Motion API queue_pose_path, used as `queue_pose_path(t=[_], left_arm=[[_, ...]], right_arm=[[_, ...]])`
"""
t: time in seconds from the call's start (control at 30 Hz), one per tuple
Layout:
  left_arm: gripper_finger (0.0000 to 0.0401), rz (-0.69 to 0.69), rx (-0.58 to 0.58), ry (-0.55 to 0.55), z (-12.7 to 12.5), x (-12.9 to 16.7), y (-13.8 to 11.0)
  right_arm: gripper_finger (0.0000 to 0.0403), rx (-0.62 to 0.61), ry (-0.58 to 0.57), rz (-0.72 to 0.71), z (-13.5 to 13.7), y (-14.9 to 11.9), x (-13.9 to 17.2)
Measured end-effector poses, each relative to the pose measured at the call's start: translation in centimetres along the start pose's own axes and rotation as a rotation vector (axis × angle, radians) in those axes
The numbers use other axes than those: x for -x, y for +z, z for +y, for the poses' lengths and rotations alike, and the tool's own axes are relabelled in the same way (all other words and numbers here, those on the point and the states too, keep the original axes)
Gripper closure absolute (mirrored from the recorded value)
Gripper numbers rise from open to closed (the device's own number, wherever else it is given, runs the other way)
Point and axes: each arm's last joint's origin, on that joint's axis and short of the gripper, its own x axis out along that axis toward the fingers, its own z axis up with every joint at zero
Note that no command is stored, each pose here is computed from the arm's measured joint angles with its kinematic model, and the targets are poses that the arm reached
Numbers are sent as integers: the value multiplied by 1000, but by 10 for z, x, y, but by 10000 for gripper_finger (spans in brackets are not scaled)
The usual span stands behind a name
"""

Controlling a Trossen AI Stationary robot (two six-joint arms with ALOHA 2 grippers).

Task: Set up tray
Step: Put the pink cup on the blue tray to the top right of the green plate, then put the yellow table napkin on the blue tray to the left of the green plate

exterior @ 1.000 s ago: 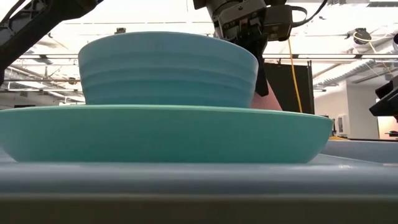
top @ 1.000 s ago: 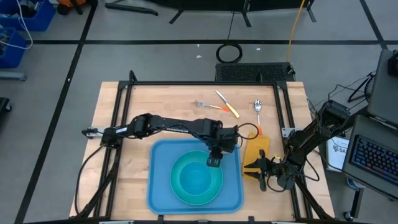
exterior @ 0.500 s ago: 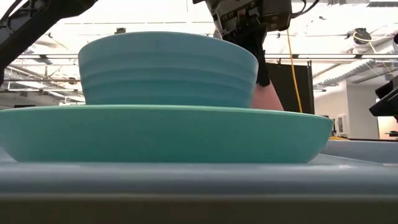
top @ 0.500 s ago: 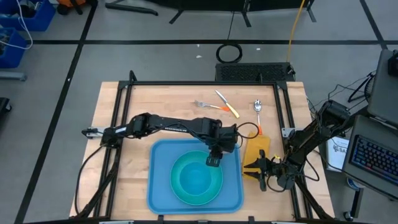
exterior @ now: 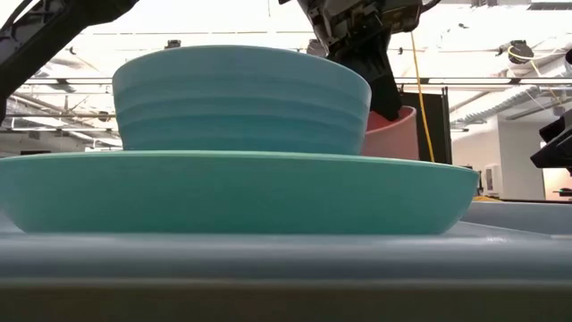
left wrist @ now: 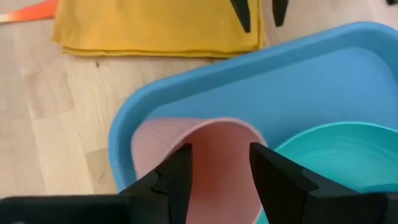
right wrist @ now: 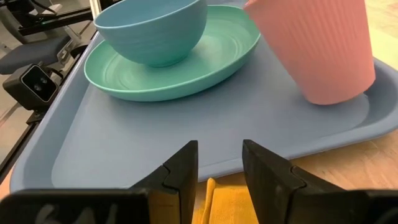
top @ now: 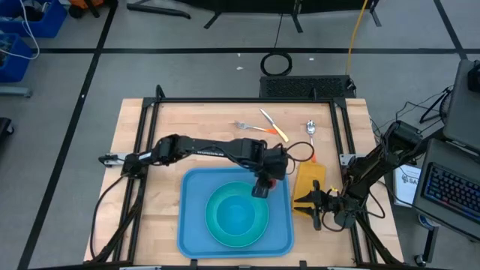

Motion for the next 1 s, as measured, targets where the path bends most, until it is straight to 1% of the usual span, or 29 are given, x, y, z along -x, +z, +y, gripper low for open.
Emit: queue_pose_path(t=[0.07, 0.17, 0.3, 0.57, 0.7, 0.73, 0.87, 1.0], left_arm=[[238, -1, 4, 7, 3, 0, 0], [238, -2, 8, 58, 9, 1, -1], [242, -5, 23, 56, 15, 2, -2], [297, 0, 63, 67, 23, 4, -4], [312, 10, 60, 66, 22, 8, -5], [315, 2, 59, 67, 22, 10, -4], [329, -49, 50, 84, 17, 37, 2], [357, -84, 36, 135, 7, 68, 6]], right_arm=[[289, 1, 0, 0, 0, 0, 0], [289, 2, -1, 1, 0, 0, 0], [289, 1, -1, 1, 0, 0, 0], [289, 1, -1, 1, 0, 0, 0], [289, 1, -1, 1, 0, 0, 0], [289, 2, -1, 1, 0, 0, 0], [289, 3, -1, 3, 0, 0, 0], [289, 4, -2, 3, 0, 0, 0]])
